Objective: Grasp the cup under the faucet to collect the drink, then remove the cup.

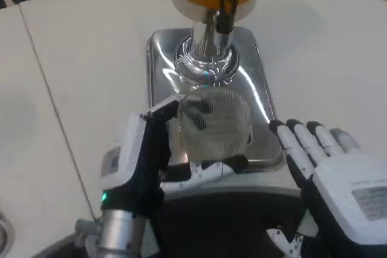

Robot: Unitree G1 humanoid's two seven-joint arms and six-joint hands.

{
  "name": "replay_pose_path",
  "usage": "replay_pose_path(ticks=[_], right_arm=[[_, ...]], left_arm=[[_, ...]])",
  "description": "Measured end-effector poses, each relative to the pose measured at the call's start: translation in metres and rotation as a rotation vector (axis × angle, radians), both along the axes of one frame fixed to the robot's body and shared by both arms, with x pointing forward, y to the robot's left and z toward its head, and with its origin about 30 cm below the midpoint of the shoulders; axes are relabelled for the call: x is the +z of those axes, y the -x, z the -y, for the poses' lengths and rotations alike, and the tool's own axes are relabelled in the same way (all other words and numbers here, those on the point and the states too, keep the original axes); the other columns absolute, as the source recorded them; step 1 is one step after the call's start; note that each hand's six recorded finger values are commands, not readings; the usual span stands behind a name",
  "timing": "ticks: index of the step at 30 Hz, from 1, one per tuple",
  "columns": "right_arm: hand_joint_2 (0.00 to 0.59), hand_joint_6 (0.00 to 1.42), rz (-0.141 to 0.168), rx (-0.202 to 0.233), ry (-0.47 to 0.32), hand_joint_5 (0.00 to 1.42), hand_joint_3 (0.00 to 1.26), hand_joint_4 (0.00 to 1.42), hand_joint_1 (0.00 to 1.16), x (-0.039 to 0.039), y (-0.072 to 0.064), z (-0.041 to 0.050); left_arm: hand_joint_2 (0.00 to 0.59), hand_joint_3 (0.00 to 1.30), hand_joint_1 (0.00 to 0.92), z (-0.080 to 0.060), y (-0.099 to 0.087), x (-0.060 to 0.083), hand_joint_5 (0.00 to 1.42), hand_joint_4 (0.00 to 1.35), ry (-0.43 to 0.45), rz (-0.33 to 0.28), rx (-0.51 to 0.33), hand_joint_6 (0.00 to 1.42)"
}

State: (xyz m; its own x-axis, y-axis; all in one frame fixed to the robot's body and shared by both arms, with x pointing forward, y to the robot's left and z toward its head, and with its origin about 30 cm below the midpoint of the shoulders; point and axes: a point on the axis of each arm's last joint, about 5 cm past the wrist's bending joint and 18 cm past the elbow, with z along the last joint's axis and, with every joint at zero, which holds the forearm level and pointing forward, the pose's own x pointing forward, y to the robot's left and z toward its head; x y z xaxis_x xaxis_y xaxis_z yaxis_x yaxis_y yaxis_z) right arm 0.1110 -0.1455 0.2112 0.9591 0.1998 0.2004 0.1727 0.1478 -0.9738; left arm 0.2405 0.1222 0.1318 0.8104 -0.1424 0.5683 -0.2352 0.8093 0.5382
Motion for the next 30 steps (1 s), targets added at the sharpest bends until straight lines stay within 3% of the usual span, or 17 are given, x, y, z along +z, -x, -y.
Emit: replay_pose_path(ticks=[4, 11, 16, 24, 27, 30], right_arm=[[0.418, 0.02, 0.011, 0.005, 0.001, 0.0, 0.0, 0.0, 0.58, 0.0054, 0.0, -0.0009], [0.418, 0.02, 0.001, -0.013, -0.006, 0.0, 0.0, 0.0, 0.58, 0.0078, -0.001, -0.0016], [0.418, 0.03, -0.022, -0.042, 0.011, 0.0, 0.0, 0.0, 0.58, 0.0074, 0.002, 0.0031], [0.418, 0.03, -0.002, -0.042, 0.008, 0.0, 0.0, 0.0, 0.58, 0.0095, -0.001, 0.0004], [0.418, 0.03, -0.013, -0.038, 0.006, 0.0, 0.0, 0.0, 0.58, 0.0078, -0.003, -0.0003], [0.419, 0.03, -0.001, -0.03, 0.005, 0.0, 0.0, 0.0, 0.58, 0.009, -0.004, -0.0013]], left_arm=[[0.044, 1.21, 0.572, 0.014, -0.016, -0.001, 1.42, 1.16, 0.015, -0.021, -0.013, 1.42], [0.044, 1.21, 0.577, 0.036, -0.036, -0.007, 1.42, 1.16, -0.001, -0.053, -0.039, 1.42], [0.043, 1.21, 0.584, 0.038, -0.055, -0.007, 1.42, 1.16, 0.015, -0.085, 0.018, 1.42], [0.057, 1.18, 0.593, 0.038, -0.077, 0.003, 1.42, 1.12, 0.048, -0.084, 0.11, 1.42], [0.067, 1.15, 0.588, 0.034, -0.08, 0.004, 1.42, 1.11, 0.057, -0.076, 0.144, 1.42], [0.073, 1.12, 0.582, 0.032, -0.081, 0.003, 1.42, 1.11, 0.048, -0.065, 0.16, 1.42]])
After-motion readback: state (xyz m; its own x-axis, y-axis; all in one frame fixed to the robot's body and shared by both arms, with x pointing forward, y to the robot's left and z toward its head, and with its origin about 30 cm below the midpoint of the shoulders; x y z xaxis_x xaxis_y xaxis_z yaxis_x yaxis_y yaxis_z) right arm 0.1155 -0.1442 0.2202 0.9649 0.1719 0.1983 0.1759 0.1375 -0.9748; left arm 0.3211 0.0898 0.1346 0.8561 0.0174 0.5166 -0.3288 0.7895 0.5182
